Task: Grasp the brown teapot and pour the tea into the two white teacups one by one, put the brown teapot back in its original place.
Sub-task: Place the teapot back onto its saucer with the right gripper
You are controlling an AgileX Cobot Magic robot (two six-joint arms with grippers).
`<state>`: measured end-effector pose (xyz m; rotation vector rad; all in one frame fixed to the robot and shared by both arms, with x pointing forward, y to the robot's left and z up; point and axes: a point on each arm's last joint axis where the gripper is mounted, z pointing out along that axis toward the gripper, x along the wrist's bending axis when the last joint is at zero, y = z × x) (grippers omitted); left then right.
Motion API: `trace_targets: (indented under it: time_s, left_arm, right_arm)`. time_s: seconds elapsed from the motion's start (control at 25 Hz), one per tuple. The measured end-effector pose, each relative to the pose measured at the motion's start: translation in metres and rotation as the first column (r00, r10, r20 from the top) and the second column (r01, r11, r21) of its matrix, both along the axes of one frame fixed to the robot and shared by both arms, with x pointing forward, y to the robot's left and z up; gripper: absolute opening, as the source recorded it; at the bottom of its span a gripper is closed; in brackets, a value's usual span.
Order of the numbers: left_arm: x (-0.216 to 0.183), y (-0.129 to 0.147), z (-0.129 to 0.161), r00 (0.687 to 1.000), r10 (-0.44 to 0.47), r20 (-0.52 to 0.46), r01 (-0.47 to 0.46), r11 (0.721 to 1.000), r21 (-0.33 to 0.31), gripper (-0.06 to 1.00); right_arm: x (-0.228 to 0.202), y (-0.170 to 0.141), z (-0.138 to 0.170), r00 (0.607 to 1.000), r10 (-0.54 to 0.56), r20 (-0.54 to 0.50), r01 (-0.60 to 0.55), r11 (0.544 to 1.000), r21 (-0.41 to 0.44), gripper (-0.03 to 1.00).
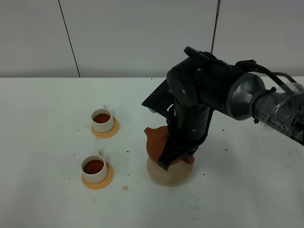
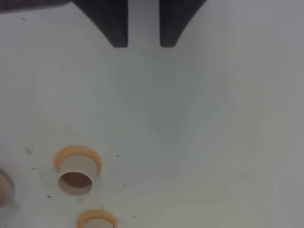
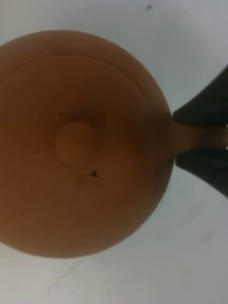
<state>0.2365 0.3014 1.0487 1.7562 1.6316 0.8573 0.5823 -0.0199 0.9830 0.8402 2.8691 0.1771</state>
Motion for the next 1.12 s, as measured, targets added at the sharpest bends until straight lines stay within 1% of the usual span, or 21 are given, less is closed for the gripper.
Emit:
trace_targets:
  time_s: [0.28, 0.68, 0.92, 1.12]
  left_arm:
    - [0.0, 0.0, 0.0, 1.0, 0.0, 0.0, 0.0, 1.0, 0.0, 0.23]
    - [0.0, 0.0, 0.0, 1.0, 0.0, 0.0, 0.0, 1.0, 0.0, 0.23]
    - [0.0, 0.0, 0.0, 1.0, 0.0, 0.0, 0.0, 1.0, 0.0, 0.23]
    - [0.0, 0.0, 0.0, 1.0, 0.0, 0.0, 0.0, 1.0, 0.0, 0.23]
  right_arm:
    - [0.003, -0.001, -0.008, 1.0, -0.007, 0.025, 0.006, 0.999, 0.032, 0.09]
    - [0.003, -0.019, -0.039, 0.998, -0.062, 0.0, 0.062, 0.998, 0.034, 0.09]
    - [0.006, -0.02, -0.04, 0.996, -0.093, -0.004, 0.093, 0.992, 0.081, 0.09]
    - [0.006, -0.019, -0.04, 0.995, -0.102, -0.016, 0.103, 0.99, 0.094, 0.09]
